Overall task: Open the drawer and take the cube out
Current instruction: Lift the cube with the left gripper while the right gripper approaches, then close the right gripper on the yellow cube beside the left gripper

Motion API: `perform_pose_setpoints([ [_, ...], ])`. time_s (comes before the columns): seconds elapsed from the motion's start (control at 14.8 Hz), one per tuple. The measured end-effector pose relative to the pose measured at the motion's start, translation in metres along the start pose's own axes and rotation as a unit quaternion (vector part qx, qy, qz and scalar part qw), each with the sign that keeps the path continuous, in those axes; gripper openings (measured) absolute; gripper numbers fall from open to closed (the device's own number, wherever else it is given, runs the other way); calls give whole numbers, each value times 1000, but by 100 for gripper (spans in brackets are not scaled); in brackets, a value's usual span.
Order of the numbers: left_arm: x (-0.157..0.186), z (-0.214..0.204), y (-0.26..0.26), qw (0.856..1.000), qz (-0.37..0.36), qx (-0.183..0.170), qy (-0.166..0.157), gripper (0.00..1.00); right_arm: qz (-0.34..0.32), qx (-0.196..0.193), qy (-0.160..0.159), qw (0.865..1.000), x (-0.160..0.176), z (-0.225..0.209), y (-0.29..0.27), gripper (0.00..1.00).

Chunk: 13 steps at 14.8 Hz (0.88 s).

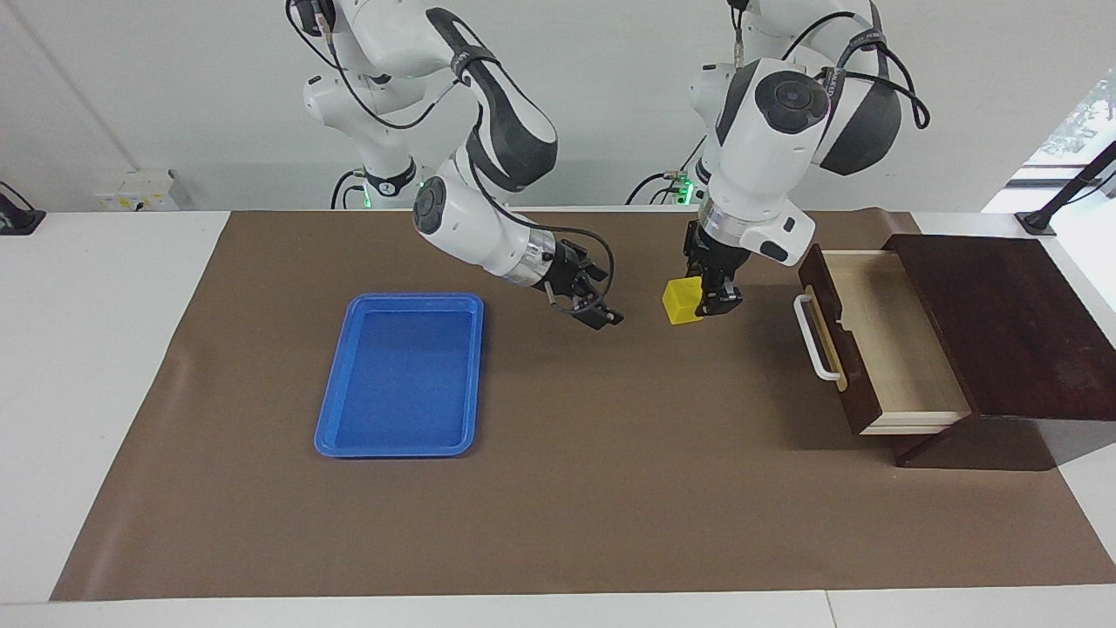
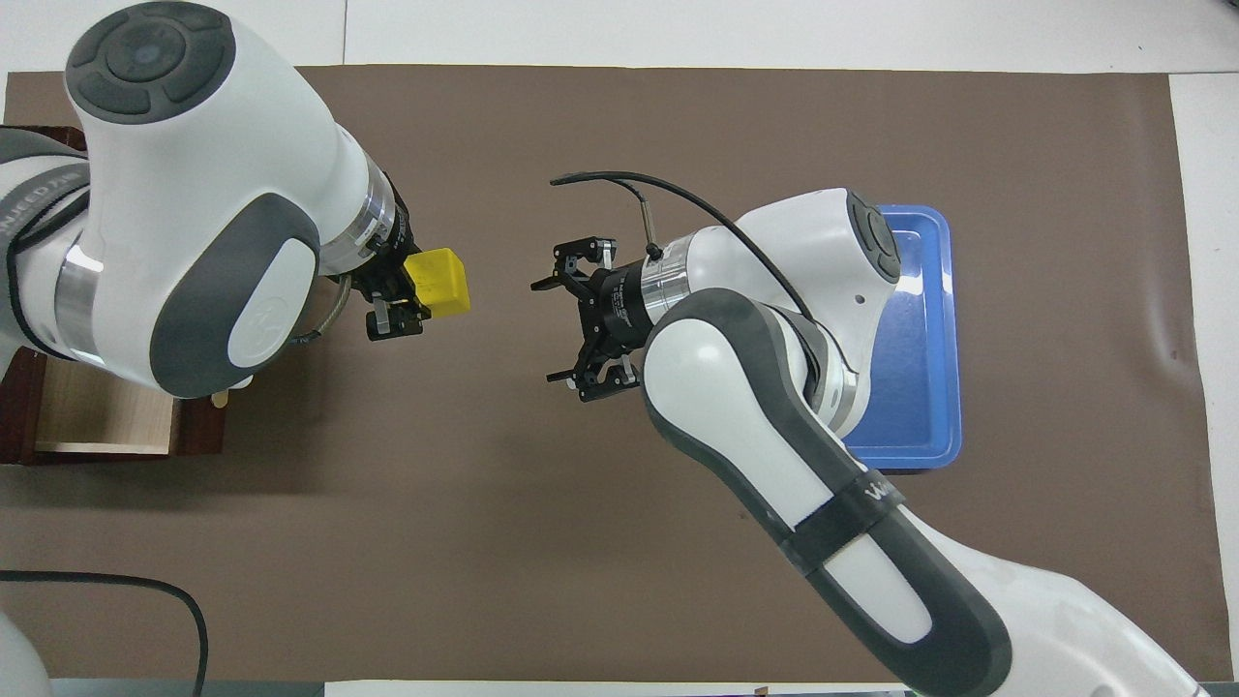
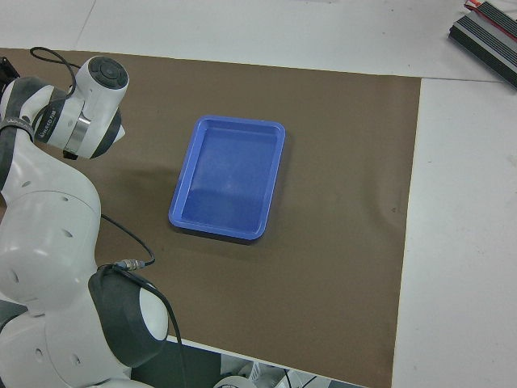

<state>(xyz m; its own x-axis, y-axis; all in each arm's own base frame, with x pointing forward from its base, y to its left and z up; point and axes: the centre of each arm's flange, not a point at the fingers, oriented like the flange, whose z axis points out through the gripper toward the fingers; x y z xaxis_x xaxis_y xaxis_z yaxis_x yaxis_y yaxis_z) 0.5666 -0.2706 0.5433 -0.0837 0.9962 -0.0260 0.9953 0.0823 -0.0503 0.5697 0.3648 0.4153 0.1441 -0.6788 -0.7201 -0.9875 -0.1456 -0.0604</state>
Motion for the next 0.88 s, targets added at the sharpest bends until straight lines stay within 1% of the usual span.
perform_pose_setpoints([
  [0.14, -1, -2, 2, 1000, 0, -8, -5, 55, 8, 5, -3, 1000, -6, 11, -11, 100],
  [0.34, -2, -3, 4, 1000, -1, -17, -10, 55, 23, 19, -14, 999, -22, 8, -27, 100],
  [0.54, -2, -2, 5, 1000, -2, -18, -11, 55, 24, 16, -18, 999, -38, 16, -24, 100],
  [0.68, -2, -2, 6, 1000, -2, -18, -11, 55, 28, 14, -19, 999, -41, 20, -23, 100],
  [0.88, -1, -2, 6, 1000, -2, -19, -11, 55, 35, 24, -23, 999, -44, 14, -34, 100],
])
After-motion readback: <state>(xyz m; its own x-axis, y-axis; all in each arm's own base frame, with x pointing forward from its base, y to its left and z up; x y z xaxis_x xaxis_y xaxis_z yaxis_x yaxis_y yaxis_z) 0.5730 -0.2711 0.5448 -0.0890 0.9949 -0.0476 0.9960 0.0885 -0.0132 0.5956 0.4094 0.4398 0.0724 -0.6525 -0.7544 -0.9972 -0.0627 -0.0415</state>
